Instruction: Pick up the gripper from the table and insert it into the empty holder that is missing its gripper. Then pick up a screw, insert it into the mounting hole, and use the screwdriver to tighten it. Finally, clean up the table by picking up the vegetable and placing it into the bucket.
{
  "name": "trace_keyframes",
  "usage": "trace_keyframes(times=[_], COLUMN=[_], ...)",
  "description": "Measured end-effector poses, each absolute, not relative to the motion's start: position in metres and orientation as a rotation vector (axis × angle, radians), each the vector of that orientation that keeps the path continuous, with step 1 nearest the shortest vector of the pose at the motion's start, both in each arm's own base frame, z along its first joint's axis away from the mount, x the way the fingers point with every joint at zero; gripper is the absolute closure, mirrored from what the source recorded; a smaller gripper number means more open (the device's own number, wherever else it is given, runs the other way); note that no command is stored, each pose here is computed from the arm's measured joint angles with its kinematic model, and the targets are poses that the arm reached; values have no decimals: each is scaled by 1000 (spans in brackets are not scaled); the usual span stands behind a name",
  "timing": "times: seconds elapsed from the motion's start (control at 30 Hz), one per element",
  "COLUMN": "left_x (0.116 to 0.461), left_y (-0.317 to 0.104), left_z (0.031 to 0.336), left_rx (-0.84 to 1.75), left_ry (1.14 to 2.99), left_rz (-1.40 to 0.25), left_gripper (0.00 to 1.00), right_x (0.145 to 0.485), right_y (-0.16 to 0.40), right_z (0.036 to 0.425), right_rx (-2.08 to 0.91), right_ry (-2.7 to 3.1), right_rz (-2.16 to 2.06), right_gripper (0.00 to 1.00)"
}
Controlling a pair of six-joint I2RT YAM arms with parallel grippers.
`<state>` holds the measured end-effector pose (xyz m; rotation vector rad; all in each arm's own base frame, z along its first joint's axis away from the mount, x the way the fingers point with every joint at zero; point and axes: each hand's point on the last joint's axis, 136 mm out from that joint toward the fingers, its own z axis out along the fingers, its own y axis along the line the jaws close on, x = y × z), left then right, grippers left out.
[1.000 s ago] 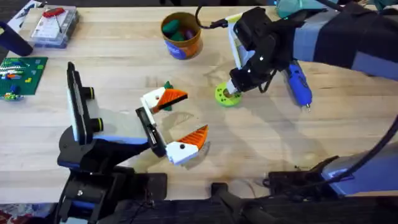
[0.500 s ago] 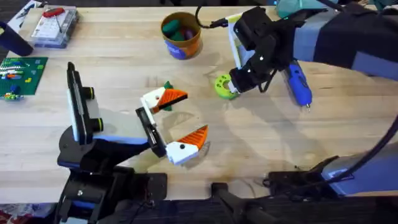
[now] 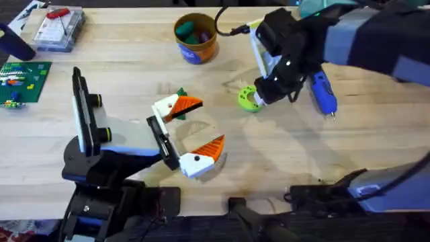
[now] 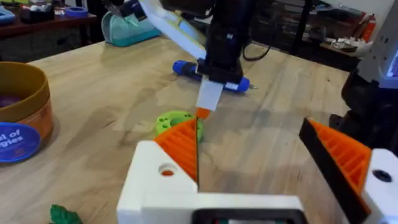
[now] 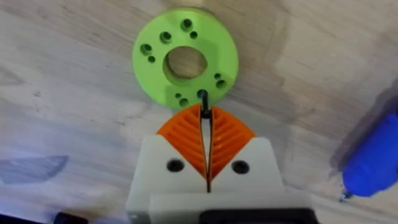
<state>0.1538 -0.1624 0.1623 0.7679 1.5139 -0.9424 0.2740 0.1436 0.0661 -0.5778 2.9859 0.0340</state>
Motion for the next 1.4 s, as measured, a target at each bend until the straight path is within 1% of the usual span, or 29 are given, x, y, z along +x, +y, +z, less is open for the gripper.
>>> trace_keyframes(times=[0.07,0.3,0.4,0.83,1.07,1.2,1.4], left_x=[154,154,154,154,154,154,154], left_y=[-162,-162,-162,-162,-162,-162,-162], left_z=[162,162,162,162,162,162,162], left_rx=[768,768,768,768,768,768,768], left_ry=[1514,1514,1514,1514,1514,1514,1514], left_rz=[-942,-942,-942,-942,-942,-942,-942], left_gripper=[10,10,10,10,10,10,10], right_x=[275,278,280,282,285,283,283], right_y=[143,143,143,144,159,168,197], right_z=[78,137,153,197,217,229,238], right_rx=[-576,-573,-576,-577,-592,-661,-863], right_ry=[2972,2887,2865,2831,2780,2771,2788], right_rz=[32,49,55,71,166,176,161], right_gripper=[998,998,998,998,998,998,998])
